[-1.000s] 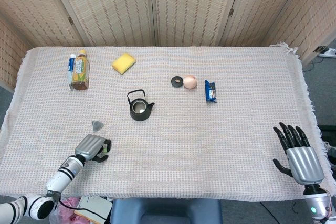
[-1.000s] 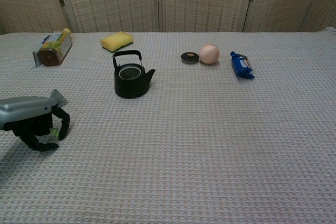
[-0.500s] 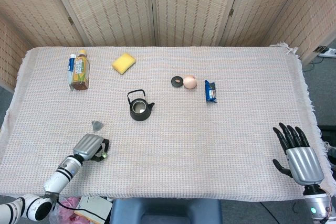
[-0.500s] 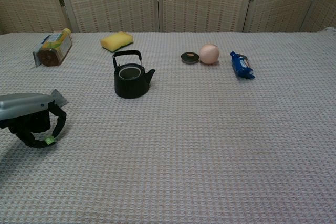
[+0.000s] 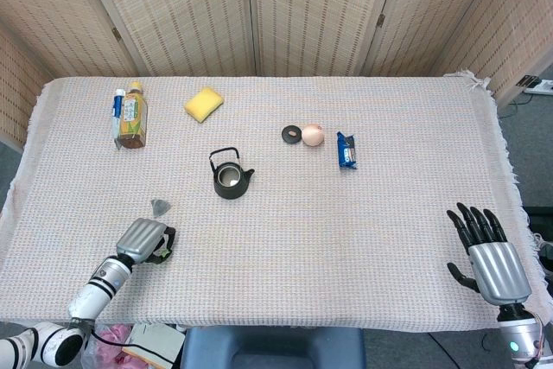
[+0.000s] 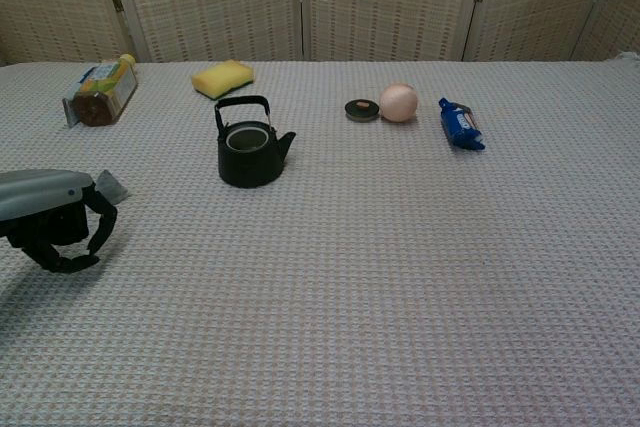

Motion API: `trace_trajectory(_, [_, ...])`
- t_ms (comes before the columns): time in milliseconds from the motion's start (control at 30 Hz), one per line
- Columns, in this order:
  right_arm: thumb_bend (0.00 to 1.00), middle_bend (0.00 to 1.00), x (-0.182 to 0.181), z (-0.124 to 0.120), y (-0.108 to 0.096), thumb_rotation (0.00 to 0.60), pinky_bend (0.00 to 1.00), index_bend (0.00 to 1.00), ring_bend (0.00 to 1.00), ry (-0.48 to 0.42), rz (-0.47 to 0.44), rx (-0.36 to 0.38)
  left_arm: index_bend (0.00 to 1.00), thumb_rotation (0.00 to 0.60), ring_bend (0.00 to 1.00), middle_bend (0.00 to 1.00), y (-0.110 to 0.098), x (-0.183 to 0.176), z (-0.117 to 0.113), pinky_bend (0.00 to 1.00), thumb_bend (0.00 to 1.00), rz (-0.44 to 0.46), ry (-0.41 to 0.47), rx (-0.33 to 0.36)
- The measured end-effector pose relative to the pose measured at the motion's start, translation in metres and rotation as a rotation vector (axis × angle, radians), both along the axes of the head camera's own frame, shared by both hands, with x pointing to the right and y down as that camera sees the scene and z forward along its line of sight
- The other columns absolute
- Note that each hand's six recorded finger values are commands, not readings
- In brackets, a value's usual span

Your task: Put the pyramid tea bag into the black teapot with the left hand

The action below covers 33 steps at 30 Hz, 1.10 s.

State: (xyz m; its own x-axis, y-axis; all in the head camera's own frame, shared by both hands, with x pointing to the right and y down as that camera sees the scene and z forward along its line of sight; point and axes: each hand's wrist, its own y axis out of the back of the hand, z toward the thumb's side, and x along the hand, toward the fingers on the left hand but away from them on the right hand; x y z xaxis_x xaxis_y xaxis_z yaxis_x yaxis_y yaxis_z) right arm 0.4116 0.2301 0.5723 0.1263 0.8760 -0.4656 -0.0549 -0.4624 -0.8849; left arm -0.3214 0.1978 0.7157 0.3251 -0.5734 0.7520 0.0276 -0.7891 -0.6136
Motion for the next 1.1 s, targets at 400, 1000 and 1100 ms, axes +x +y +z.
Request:
trace_trajectory(400, [0.18, 0.0, -0.002, -0.002, 0.001, 0.6, 0.0, 0.0, 0.0, -0.012, -0.013, 0.0, 0.71, 0.6, 0.92, 1.0, -0.002, -0.003, -0.018, 0.92, 0.53, 0.032, -0.037, 0.051])
trace_trajectory(1000, [0.18, 0.0, -0.005, -0.025, 0.009, 0.6, 0.0, 0.0, 0.0, -0.084, -0.054, 0.04, 0.71, 0.6, 0.92, 1.0, -0.007, 0.01, -0.08, 0.92, 0.53, 0.109, -0.148, 0.193])
trace_trajectory(1100, [0.18, 0.0, -0.004, -0.029, 0.011, 0.6, 0.0, 0.0, 0.0, -0.097, -0.057, 0.045, 0.71, 0.6, 0.92, 1.0, -0.01, 0.016, -0.092, 0.92, 0.53, 0.125, -0.172, 0.22])
